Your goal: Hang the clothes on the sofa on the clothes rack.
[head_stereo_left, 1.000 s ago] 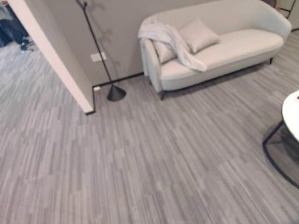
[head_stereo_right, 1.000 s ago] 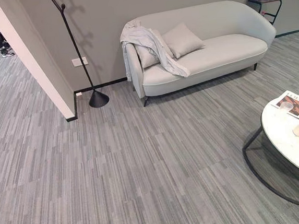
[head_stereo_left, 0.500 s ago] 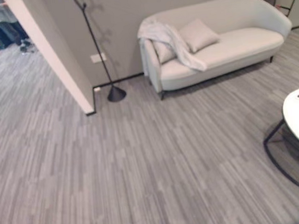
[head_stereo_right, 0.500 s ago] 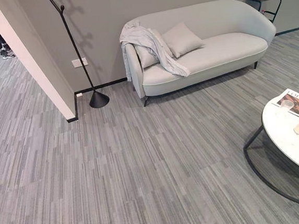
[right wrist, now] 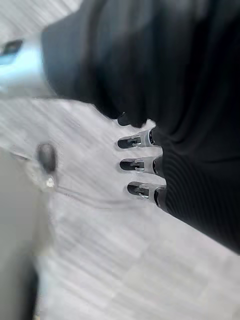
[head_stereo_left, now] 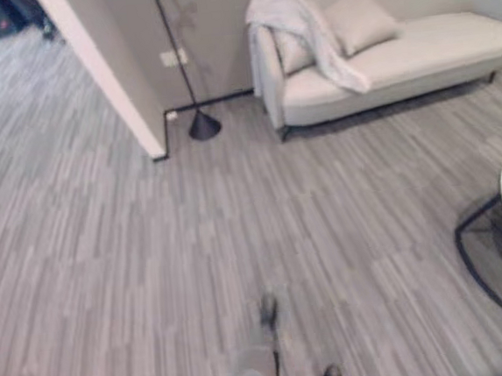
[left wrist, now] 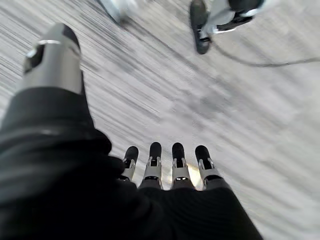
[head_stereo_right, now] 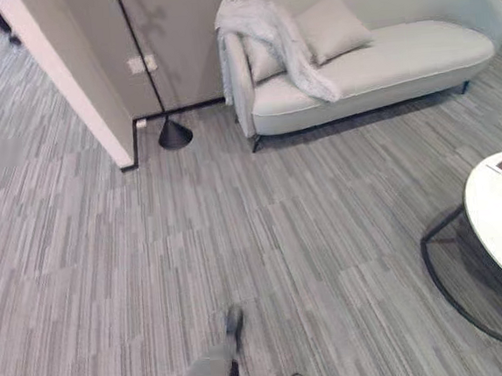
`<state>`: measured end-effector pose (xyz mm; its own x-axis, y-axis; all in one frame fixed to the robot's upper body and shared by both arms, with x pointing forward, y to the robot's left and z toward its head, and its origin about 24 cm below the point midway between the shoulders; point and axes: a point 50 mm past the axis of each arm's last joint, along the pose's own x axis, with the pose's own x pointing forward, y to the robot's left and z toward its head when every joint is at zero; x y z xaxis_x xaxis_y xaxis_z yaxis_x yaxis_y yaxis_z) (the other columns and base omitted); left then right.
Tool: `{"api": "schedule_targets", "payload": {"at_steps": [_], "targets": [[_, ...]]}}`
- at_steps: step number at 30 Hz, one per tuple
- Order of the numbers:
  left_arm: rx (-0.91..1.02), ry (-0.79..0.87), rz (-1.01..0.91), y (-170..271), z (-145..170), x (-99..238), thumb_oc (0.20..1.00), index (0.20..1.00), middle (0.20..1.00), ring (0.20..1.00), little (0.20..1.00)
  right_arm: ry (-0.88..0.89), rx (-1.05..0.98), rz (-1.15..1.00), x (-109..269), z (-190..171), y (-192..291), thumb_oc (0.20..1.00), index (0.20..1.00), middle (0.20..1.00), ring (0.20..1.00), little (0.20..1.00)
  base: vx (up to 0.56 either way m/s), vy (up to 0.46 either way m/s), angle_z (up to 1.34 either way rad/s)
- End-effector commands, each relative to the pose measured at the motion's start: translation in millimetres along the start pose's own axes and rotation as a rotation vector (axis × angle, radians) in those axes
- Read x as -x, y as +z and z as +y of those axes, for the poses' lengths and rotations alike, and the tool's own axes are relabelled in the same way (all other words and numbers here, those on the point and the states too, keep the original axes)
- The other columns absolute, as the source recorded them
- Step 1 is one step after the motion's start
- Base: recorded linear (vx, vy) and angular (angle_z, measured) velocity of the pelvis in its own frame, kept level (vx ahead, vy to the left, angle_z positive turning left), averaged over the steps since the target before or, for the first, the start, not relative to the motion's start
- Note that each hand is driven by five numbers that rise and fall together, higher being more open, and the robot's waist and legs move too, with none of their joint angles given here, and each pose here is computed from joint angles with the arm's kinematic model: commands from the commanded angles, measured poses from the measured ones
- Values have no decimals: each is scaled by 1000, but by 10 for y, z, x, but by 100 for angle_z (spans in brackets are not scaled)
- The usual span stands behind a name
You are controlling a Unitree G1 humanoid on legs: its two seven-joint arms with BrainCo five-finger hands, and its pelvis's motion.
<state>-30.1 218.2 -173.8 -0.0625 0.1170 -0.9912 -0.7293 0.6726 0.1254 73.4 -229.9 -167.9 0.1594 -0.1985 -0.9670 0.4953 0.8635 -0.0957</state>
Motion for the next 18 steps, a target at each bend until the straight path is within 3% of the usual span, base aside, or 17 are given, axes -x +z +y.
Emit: {"api": "schedule_targets", "payload": {"at_steps": [1, 3, 7, 8, 10, 12, 13, 18], "targets": [[-8, 82, -52, 119, 272, 28, 1000, 1000, 1000, 1000, 1000, 98, 132, -99, 14, 350, 184, 1000, 1000, 1000, 1000, 1000, 920, 385, -55], [108, 96, -121, 352, 278, 50, 1000, 1000, 1000, 1000, 1000, 232, 253, -127, 74, 810, 207, 1000, 1000, 1000, 1000, 1000, 1323, 555, -55], [51, 68, -160, 544, 129, 60, 1000, 1000, 1000, 1000, 1000, 236, 308, -156, 91, 868, 283, 1000, 1000, 1000, 1000, 1000, 675, 318, -73], [14, 25, -259, 836, -85, 100, 1000, 1000, 1000, 1000, 1000, 239, 397, -232, 130, 981, 394, 1000, 1000, 1000, 1000, 1000, 1006, 570, 14], [-82, -57, -379, 1085, -431, 173, 1000, 1000, 1000, 1000, 1000, 366, 530, -357, 273, 1328, 492, 1000, 1000, 1000, 1000, 1000, 1239, 609, 84], [-82, -57, -378, 1082, -431, 172, 1000, 1000, 1000, 1000, 1000, 365, 531, -356, 272, 1326, 492, 1000, 1000, 1000, 1000, 1000, 575, 163, 51], [-142, -103, -459, 1235, -616, 244, 1000, 1000, 1000, 1000, 1000, 405, 564, -402, 328, 1400, 500, 1000, 1000, 1000, 1000, 1000, 835, 88, 54], [-184, -143, -555, 1431, -829, 357, 1000, 1000, 1000, 1000, 1000, 399, 473, -477, 392, 1354, 655, 1000, 1000, 1000, 1000, 1000, 695, -43, 134]]}}
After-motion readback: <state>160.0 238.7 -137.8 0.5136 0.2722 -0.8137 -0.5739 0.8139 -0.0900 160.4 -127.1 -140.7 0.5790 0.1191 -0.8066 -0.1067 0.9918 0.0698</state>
